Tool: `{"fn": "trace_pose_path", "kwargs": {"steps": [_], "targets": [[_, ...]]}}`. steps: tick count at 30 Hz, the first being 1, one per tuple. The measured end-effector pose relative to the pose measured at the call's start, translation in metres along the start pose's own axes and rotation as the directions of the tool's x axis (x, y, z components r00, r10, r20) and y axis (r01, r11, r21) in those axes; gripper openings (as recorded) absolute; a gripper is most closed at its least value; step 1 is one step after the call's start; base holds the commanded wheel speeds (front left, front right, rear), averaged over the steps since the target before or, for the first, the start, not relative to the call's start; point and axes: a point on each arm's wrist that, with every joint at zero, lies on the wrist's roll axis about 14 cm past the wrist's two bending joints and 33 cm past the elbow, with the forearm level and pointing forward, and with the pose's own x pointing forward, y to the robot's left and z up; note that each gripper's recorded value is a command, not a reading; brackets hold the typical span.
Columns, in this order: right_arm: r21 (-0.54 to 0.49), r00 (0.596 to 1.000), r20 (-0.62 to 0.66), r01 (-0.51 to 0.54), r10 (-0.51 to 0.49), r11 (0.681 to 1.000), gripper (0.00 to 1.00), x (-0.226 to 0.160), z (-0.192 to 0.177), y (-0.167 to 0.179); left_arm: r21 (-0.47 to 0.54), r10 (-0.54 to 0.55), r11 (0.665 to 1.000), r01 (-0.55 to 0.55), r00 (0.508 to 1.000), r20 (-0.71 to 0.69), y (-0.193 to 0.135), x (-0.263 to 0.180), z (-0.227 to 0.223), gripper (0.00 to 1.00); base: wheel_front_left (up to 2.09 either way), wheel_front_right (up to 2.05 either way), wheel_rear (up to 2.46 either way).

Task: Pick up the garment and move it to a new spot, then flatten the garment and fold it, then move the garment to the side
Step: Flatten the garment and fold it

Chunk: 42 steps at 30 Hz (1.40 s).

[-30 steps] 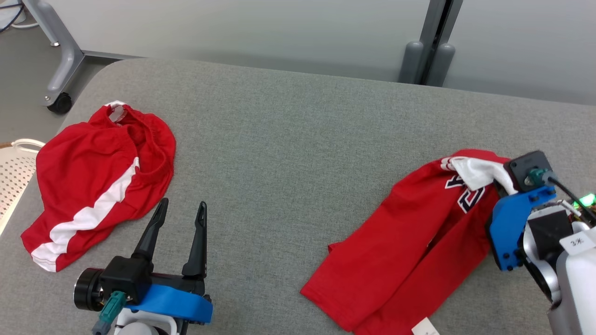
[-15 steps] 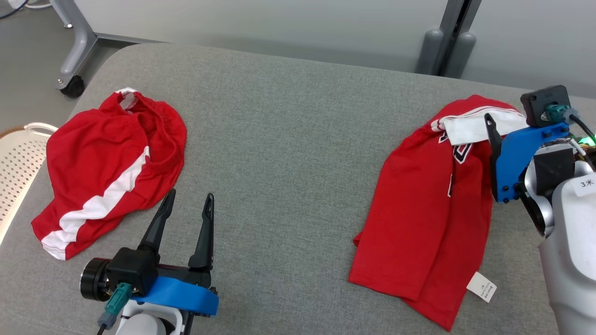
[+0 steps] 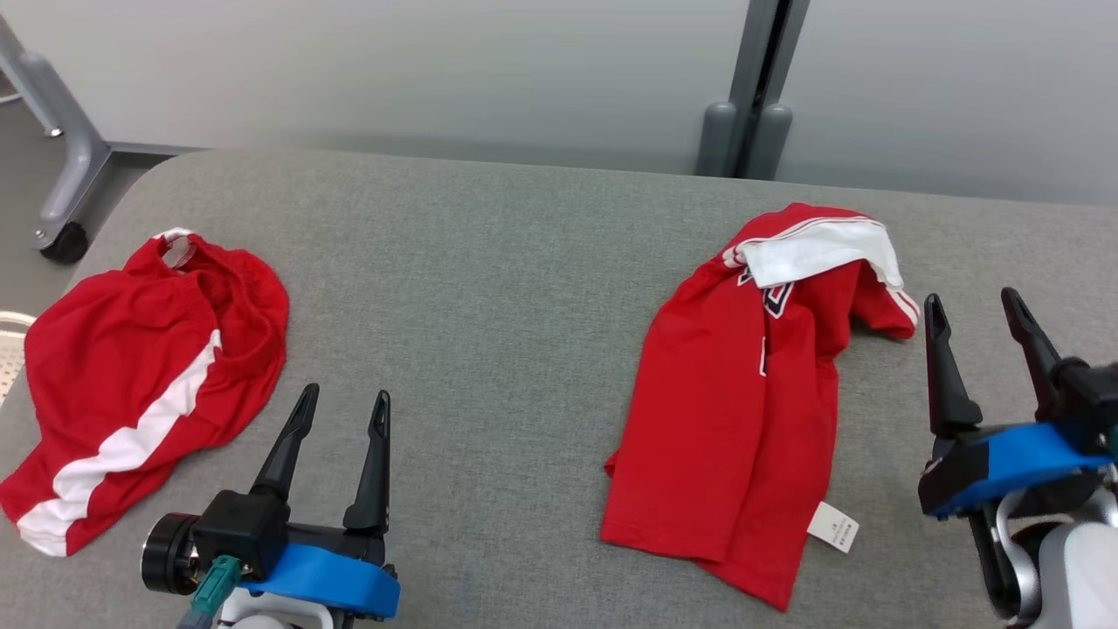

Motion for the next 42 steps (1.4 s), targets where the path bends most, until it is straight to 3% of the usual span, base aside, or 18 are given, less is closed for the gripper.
{"fn": "trace_pose_path", "kwargs": {"steps": [5,9,15,23,27,35,38,42], "targets": [[0.079,0.996,0.078,0.038,-0.044,0.996,1.0,-0.034,0.005,-0.009,0.002,-0.038,0.999,0.038,0.999,0.008,-0.011,0.006,0.002,1.0,0.0,0.0,0.0],[0.176,0.993,0.055,0.092,-0.103,0.98,1.0,-0.058,-0.01,-0.023,0.005,-0.052,0.999,0.052,0.999,0.002,-0.016,0.006,0.0,1.0,0.0,0.0,0.0],[0.201,0.992,-0.011,0.124,-0.124,0.972,1.0,-0.082,-0.032,-0.027,0.0,-0.062,0.998,0.062,0.998,-0.006,-0.022,0.002,-0.003,1.0,0.0,0.0,0.0],[0.198,0.992,-0.013,0.125,-0.125,0.972,1.0,-0.085,-0.032,-0.026,-0.001,-0.083,0.997,0.083,0.996,-0.038,-0.028,0.002,-0.012,1.0,0.0,0.0,0.0],[0.197,0.992,-0.032,0.129,-0.125,0.972,1.0,-0.085,-0.037,-0.027,-0.044,-0.162,0.986,0.159,0.984,-0.079,-0.052,0.009,-0.018,1.0,0.0,0.0,0.0],[0.211,0.99,-0.049,0.14,-0.133,0.967,1.0,-0.088,-0.042,-0.029,-0.093,-0.417,0.908,0.408,0.871,-0.259,-0.138,0.021,-0.053,1.0,0.0,0.0,0.0],[0.217,0.988,-0.059,0.155,-0.146,0.964,1.0,-0.092,-0.045,-0.032,-0.112,-0.455,0.888,0.446,0.814,-0.36,-0.154,0.013,-0.079,1.0,0.0,0.0,0.0],[0.213,0.984,-0.06,0.177,-0.168,0.961,1.0,-0.096,-0.046,-0.038,-0.132,-0.445,0.889,0.438,0.761,-0.472,-0.158,0.008,-0.107,1.0,0.0,0.0,0.0]]}}
